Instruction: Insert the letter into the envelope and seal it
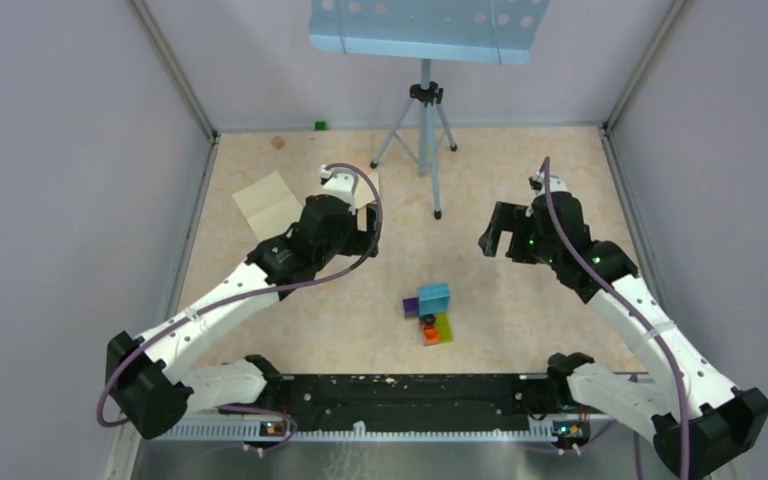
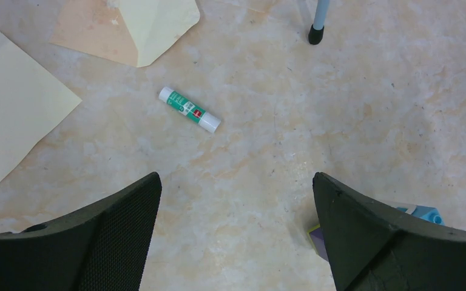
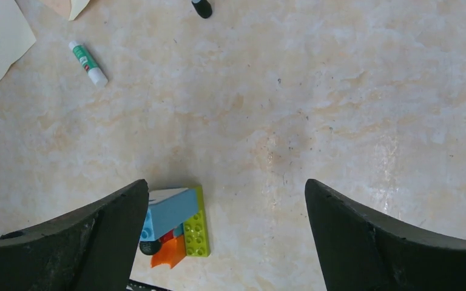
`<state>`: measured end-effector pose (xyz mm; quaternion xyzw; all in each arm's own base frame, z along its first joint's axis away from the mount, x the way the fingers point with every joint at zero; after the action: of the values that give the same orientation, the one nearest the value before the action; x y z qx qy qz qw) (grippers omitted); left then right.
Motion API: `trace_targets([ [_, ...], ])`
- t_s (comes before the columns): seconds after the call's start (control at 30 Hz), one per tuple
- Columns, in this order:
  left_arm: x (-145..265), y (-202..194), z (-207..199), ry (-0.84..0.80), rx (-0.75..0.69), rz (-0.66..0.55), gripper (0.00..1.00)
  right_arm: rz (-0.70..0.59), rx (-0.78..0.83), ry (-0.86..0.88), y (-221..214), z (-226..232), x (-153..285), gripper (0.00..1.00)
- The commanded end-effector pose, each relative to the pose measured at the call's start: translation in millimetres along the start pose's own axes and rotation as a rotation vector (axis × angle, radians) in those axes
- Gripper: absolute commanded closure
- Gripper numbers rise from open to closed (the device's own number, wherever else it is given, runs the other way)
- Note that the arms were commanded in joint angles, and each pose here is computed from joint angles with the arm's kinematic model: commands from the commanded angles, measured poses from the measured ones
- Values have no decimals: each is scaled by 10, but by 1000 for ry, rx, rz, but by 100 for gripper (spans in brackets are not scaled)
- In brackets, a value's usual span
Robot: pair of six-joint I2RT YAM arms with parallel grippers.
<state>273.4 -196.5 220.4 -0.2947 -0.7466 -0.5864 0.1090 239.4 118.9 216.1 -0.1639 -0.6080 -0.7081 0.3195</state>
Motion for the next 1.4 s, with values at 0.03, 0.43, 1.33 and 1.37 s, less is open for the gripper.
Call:
trace_targets([
  [0.03, 56, 108, -7, -5, 8, -44, 1, -8, 2, -4, 74, 10, 24, 1],
  [0.43, 251, 446, 131, 35, 52, -52, 1, 22, 56, 121, 52, 663, 205, 1],
  [1.33, 834, 1367, 205, 63, 72, -222, 1, 400, 355, 351, -1964, 2323, -500, 1],
  [1.37, 831, 1369, 213, 67, 70, -223, 1, 417, 359, 343, -2044, 2275, -529, 1],
])
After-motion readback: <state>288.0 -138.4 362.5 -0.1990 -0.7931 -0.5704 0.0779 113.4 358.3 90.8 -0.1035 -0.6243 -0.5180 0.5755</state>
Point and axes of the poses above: each gripper's point midway between its finger pads, its own x axis back along the fingers, its own z axis along the line the jaws close on, y = z × x, the point moved 2 cm from there along x, back along the fingers, and after that the axes turned 9 degrees about x, right-handed, at the moved point
